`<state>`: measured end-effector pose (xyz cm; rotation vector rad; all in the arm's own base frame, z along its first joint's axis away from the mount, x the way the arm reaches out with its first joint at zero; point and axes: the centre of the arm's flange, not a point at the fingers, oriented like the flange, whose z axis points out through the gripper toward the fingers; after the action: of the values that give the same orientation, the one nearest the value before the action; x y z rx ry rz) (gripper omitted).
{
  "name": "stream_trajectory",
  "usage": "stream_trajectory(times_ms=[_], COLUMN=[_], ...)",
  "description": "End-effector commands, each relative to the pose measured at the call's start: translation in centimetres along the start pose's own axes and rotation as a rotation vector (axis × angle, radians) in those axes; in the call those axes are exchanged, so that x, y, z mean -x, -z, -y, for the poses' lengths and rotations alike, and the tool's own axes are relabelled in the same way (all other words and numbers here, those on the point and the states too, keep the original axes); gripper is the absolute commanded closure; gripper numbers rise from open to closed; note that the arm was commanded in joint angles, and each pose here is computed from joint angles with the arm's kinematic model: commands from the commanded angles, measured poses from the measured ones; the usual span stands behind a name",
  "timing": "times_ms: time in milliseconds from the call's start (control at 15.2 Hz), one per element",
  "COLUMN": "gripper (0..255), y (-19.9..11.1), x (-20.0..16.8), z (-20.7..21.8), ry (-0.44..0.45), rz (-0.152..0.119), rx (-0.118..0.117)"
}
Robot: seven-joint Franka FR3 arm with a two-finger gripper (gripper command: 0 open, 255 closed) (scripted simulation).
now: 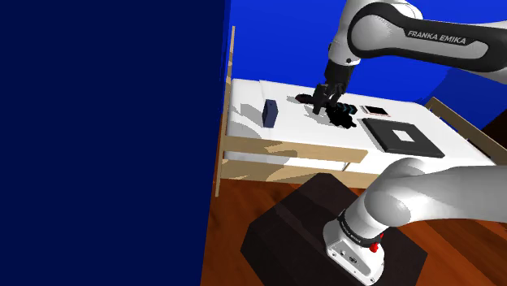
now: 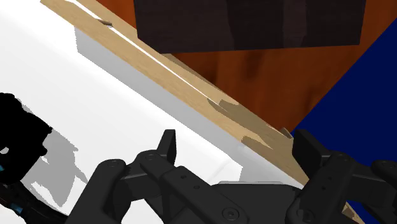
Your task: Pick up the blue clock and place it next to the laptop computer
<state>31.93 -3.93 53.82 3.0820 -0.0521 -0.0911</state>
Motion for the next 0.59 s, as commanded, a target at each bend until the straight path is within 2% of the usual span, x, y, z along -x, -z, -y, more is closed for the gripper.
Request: stream_trajectory(times_ms=[0,528], gripper=[0,0], y=[0.0,-5.4], x=[0.0,-8.7], z=[0.0,-1.4], ry=[0.0,-0.036], rz=[0.0,-0.02], rx=[0.0,-0.025])
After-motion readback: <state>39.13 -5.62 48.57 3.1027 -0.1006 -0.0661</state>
